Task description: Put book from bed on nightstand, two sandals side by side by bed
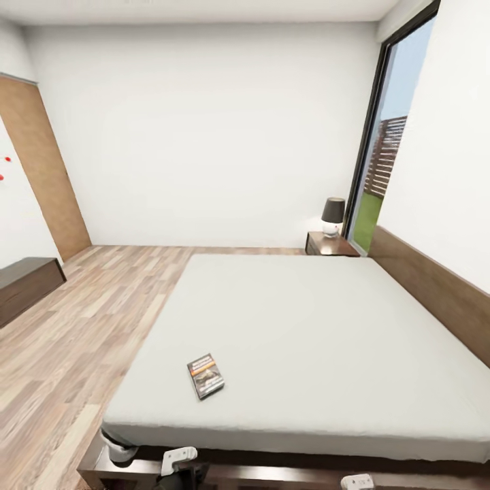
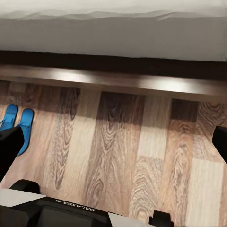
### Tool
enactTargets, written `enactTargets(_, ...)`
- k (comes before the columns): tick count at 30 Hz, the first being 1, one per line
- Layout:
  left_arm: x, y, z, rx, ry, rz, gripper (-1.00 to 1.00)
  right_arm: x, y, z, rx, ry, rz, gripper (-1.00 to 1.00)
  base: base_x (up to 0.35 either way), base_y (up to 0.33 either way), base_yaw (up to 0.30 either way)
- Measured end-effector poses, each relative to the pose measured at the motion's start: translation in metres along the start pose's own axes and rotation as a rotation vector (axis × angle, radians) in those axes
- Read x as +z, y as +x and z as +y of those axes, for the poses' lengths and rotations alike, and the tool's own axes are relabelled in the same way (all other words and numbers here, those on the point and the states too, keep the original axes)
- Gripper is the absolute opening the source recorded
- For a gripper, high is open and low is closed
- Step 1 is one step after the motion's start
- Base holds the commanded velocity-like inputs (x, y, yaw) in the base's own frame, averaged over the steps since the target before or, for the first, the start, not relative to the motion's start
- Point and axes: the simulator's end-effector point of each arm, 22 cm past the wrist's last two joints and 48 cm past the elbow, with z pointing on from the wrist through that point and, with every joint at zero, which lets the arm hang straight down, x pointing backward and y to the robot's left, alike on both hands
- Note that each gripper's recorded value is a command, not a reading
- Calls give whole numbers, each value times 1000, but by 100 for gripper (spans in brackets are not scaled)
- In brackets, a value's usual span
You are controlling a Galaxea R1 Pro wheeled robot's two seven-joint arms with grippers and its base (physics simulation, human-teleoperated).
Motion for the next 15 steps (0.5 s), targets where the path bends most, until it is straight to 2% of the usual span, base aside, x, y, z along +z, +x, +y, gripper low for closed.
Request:
enactTargets(7,0,0,0,-1,0,0,100,0,0,0,0,0,0,100,174,-168,31)
enactTargets(15,0,0,0,-1,0,0,100,0,0,0,0,-1,0,100,20,-20,1)
